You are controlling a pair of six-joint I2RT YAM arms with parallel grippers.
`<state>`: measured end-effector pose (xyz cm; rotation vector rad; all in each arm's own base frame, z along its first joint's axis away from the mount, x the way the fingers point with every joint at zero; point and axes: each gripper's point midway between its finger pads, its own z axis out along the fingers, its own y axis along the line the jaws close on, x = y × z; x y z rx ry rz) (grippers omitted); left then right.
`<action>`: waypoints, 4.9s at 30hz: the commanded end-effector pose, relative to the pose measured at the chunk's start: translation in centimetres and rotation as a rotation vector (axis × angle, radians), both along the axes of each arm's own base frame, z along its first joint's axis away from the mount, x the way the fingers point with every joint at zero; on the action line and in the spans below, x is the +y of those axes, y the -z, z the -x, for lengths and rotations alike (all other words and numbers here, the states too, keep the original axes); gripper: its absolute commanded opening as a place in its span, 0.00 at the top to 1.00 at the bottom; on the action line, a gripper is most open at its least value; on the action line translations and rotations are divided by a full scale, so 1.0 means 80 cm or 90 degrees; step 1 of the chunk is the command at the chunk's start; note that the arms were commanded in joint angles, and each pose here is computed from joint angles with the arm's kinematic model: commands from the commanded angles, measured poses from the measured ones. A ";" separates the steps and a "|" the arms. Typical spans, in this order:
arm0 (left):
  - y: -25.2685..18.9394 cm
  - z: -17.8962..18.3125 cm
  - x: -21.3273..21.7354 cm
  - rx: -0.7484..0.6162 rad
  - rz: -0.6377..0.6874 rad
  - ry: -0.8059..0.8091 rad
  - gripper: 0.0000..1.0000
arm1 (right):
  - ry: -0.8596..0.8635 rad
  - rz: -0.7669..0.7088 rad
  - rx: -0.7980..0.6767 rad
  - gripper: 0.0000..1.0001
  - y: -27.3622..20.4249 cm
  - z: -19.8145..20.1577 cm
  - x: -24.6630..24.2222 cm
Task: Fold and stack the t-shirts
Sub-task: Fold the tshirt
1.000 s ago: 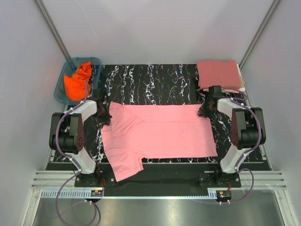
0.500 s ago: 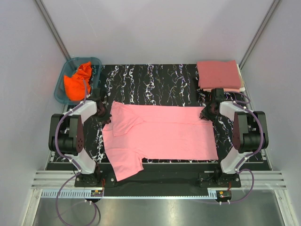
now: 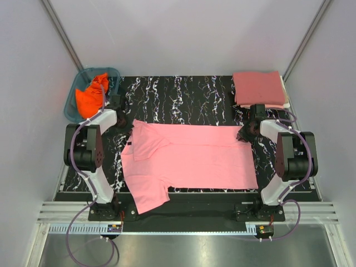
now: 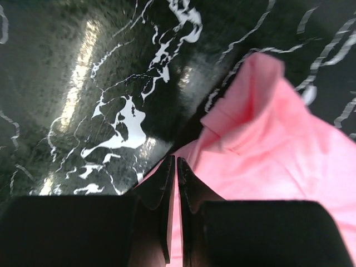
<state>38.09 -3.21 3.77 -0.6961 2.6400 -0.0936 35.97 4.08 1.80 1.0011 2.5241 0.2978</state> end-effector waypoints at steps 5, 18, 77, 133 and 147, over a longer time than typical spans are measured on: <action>0.019 -0.009 0.014 0.021 -0.004 -0.018 0.91 | 0.008 0.054 -0.010 0.79 -0.011 -0.011 -0.021; -0.093 0.000 -0.003 -0.104 0.014 0.048 0.64 | -0.033 -0.006 -0.118 0.66 -0.104 -0.026 0.007; -0.066 0.041 -0.083 -0.080 0.152 0.104 1.00 | -0.404 -0.165 -0.213 0.53 -0.115 0.038 0.378; -0.061 -0.044 -0.096 -0.098 0.236 0.125 1.00 | -0.294 -0.066 -0.195 0.83 -0.035 0.034 0.510; -0.084 0.003 -0.077 -0.106 0.192 0.106 1.00 | -0.344 -0.043 -0.221 1.00 -0.083 0.049 0.478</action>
